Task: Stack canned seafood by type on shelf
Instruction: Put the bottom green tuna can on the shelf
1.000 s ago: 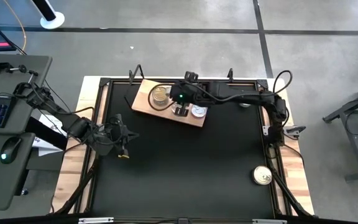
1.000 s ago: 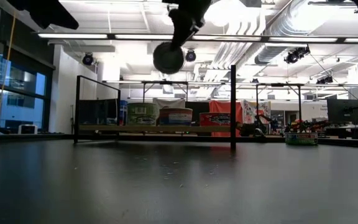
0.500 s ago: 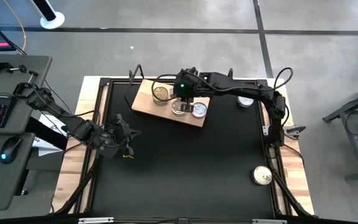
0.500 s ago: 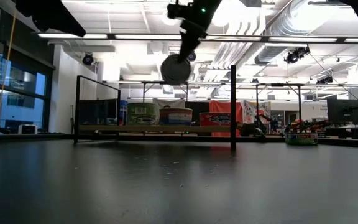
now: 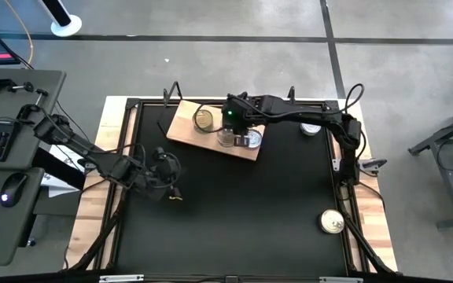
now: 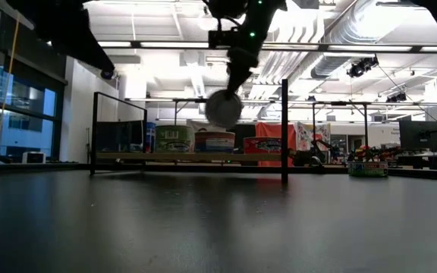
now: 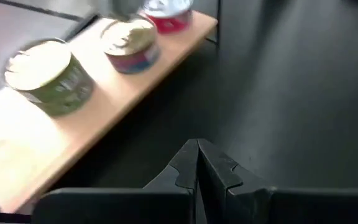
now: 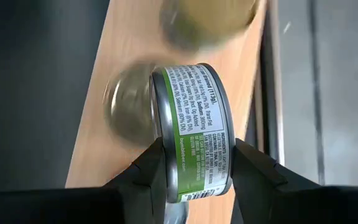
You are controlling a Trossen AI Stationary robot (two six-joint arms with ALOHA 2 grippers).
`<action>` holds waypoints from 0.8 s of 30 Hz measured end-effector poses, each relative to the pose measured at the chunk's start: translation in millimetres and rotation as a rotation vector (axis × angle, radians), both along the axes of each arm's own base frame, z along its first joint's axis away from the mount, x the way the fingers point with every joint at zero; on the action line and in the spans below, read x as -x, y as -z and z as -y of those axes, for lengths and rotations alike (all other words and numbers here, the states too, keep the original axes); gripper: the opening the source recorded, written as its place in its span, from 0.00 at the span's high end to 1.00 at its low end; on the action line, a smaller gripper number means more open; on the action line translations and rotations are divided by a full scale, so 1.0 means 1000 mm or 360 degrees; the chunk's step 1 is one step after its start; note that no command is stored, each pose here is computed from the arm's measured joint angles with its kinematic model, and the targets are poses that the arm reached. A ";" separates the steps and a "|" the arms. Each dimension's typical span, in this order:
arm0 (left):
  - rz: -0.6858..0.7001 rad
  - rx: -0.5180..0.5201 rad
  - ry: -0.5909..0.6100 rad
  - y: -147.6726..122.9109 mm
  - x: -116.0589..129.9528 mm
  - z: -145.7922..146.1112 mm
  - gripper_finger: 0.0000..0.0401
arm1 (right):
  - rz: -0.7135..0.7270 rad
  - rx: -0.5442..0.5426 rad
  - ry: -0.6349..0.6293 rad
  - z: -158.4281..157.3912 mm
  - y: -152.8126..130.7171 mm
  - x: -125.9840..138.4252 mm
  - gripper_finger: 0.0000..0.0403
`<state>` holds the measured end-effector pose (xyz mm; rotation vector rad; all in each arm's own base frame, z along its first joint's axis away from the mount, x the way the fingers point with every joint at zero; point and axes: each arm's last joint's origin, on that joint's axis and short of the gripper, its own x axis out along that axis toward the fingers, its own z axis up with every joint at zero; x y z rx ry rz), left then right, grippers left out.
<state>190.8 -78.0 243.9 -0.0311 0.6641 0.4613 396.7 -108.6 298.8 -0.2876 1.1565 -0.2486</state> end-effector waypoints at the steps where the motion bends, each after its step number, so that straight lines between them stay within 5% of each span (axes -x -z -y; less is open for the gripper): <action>1: -0.0014 0.0029 0.0023 0.000 0.000 0.001 1.00 | 0.0060 0.0023 -0.0012 0.001 0.000 -0.004 0.70; 10: -0.0001 0.0182 0.0173 -0.010 0.014 0.005 1.00 | 0.0458 0.0233 -0.0002 0.016 -0.010 -0.026 0.70; 24: 0.0355 0.0257 -0.0038 -0.038 0.048 -0.011 1.00 | 0.0904 0.0304 -0.0020 0.028 0.000 -0.063 0.70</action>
